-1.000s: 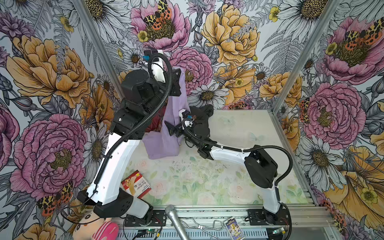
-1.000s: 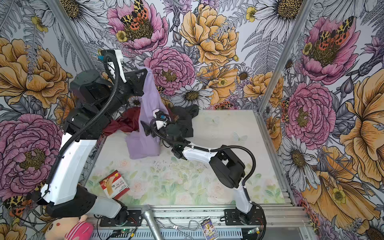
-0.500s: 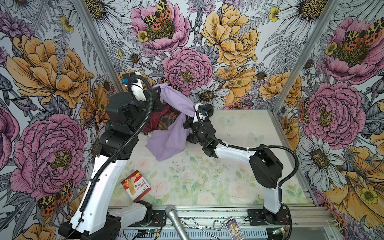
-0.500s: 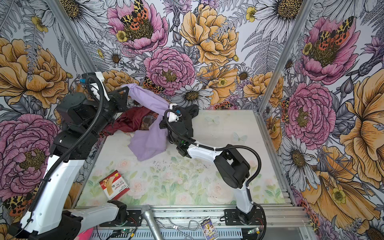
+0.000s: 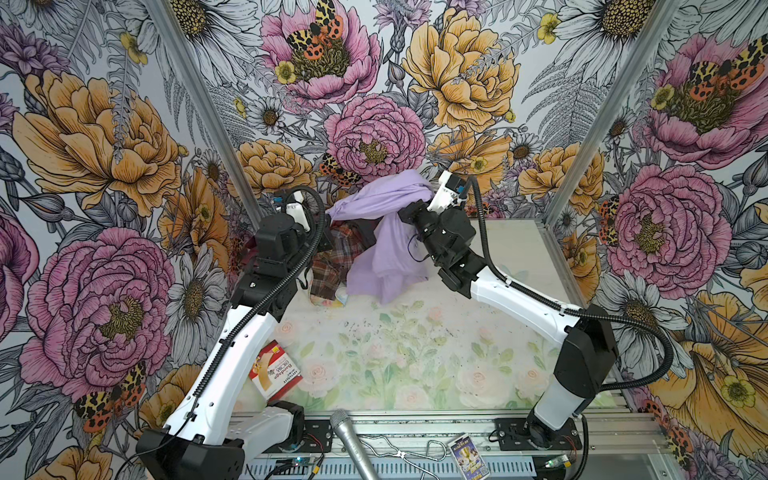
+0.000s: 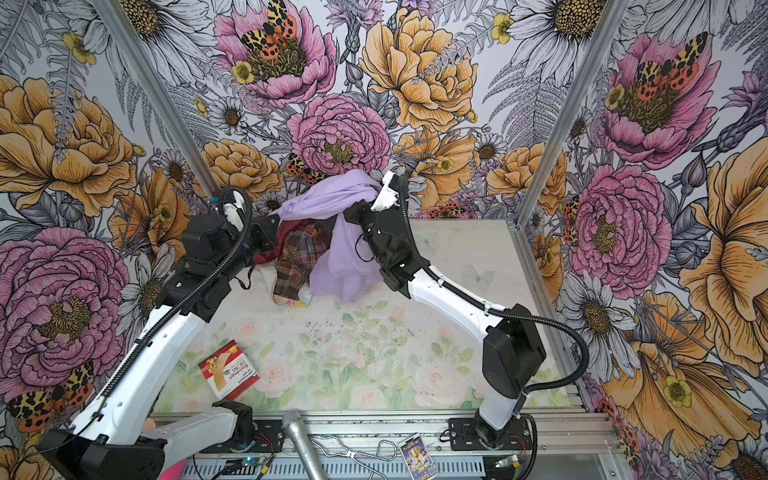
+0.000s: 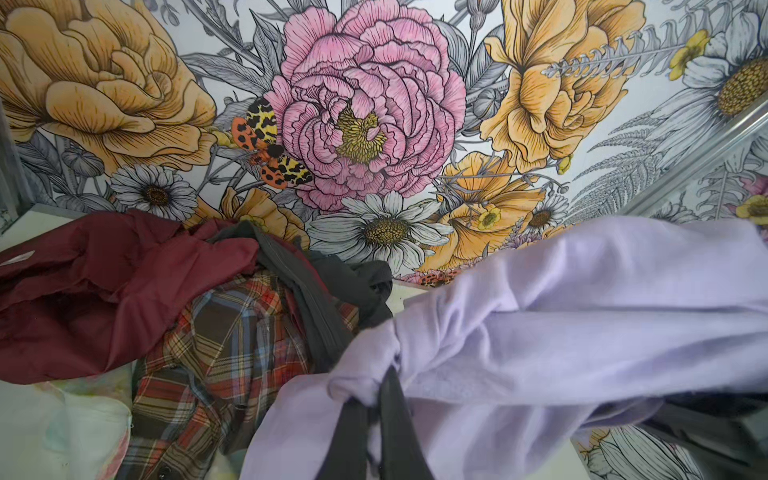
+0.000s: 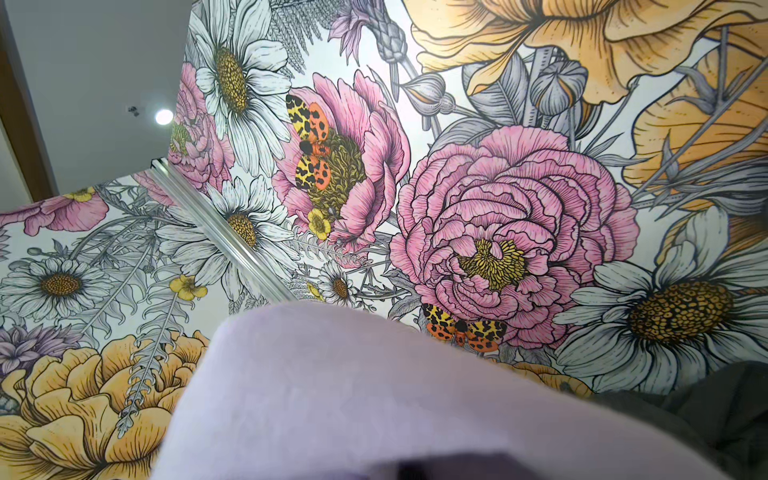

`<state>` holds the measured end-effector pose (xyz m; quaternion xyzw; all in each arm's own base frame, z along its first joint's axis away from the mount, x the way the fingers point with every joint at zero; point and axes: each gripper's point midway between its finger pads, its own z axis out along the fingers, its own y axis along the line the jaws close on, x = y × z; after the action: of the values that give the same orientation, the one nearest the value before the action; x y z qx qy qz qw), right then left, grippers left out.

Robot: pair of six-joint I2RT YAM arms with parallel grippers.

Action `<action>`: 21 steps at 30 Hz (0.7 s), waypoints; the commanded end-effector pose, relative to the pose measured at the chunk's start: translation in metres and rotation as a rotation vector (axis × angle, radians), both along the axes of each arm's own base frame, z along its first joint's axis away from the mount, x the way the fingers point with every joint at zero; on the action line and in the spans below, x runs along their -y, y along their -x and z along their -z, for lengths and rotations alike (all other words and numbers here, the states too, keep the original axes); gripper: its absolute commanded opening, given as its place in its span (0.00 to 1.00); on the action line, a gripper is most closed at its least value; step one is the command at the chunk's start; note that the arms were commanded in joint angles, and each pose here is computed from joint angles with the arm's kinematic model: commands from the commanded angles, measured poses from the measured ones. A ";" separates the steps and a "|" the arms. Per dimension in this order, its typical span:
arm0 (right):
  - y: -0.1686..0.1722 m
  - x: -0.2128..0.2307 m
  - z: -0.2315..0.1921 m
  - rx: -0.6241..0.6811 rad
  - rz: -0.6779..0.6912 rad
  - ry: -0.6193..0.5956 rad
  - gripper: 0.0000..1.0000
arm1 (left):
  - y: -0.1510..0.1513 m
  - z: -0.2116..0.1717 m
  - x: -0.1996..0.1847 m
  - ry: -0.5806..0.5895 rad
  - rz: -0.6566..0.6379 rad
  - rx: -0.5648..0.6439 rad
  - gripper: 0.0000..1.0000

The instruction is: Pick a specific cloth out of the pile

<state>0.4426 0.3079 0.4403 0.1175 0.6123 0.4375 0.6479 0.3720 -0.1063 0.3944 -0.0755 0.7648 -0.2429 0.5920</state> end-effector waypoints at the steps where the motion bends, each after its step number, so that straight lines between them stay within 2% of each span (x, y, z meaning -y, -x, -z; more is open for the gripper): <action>1: 0.007 0.032 -0.040 -0.001 0.005 -0.111 0.00 | -0.004 0.005 0.021 0.015 0.037 0.025 0.07; 7: 0.014 0.085 -0.050 0.000 0.074 -0.084 0.00 | -0.002 0.024 0.092 -0.013 0.206 0.028 0.26; 15: 0.038 0.167 -0.070 -0.013 0.217 0.082 0.00 | 0.005 0.043 0.167 -0.007 0.439 0.075 0.55; 18: 0.050 0.200 -0.076 -0.016 0.301 0.152 0.00 | 0.012 0.050 0.193 -0.052 0.532 0.098 0.69; 21: 0.063 0.234 -0.082 -0.019 0.388 0.200 0.00 | 0.021 0.062 0.216 -0.108 0.599 0.109 0.76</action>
<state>0.3948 0.0961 0.5145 0.1824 0.6168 0.2886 0.7092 0.3646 -0.2986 0.3222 0.1360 0.7621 -0.3555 0.5238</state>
